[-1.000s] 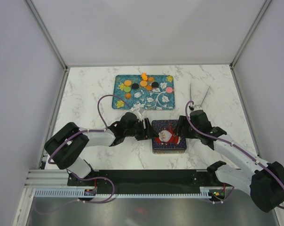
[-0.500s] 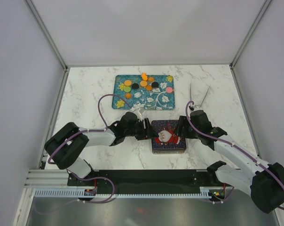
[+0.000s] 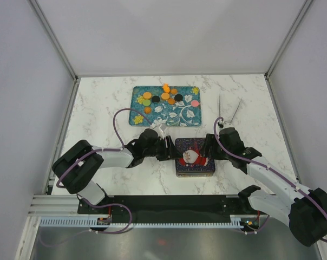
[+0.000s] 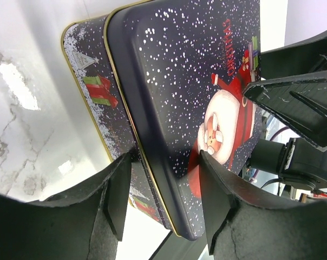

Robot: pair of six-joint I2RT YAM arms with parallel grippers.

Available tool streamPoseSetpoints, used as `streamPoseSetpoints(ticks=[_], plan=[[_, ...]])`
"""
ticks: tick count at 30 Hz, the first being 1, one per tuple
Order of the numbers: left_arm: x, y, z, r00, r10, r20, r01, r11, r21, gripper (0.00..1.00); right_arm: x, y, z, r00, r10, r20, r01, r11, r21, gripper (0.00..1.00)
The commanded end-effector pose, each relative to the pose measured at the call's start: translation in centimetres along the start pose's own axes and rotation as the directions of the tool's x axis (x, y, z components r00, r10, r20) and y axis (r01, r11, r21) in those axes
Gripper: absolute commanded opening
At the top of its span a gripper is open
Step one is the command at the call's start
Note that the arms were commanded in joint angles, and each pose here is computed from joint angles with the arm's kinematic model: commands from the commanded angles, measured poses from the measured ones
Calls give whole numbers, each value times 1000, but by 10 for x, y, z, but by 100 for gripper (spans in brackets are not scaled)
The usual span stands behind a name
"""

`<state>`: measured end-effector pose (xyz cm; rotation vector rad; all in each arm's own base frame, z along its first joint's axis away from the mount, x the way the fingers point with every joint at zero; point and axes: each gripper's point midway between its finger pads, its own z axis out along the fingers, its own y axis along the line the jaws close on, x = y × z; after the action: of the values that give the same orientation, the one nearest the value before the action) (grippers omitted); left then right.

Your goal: Pack the cookies

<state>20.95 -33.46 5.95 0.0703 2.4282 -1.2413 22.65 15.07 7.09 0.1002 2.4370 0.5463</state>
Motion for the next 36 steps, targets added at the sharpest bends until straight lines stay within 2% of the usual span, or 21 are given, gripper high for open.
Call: streamPoseSetpoints(ticks=[1,8,16,19,26,36], plan=[[14,14,6,999,-5,-37,4,1000,-26,48,-6,20,-2,1000,-8,23,10,996,-92,79],[17,19,8,999,-15,-46,13,999,-40,42,-6,18,-2,999,-18,27,20,997,-74,79],[19,23,10,998,-16,-57,13,999,-51,40,-9,21,-5,999,-41,34,43,997,-62,79],[20,25,11,998,-21,-64,17,998,-61,31,-10,22,-7,998,-53,37,55,997,-51,79],[27,34,15,996,-36,-83,29,996,-85,19,-4,28,-4,997,-68,21,69,996,-55,79],[33,48,19,994,-50,-99,37,991,-127,10,1,33,-1,996,-82,21,82,995,-51,80]])
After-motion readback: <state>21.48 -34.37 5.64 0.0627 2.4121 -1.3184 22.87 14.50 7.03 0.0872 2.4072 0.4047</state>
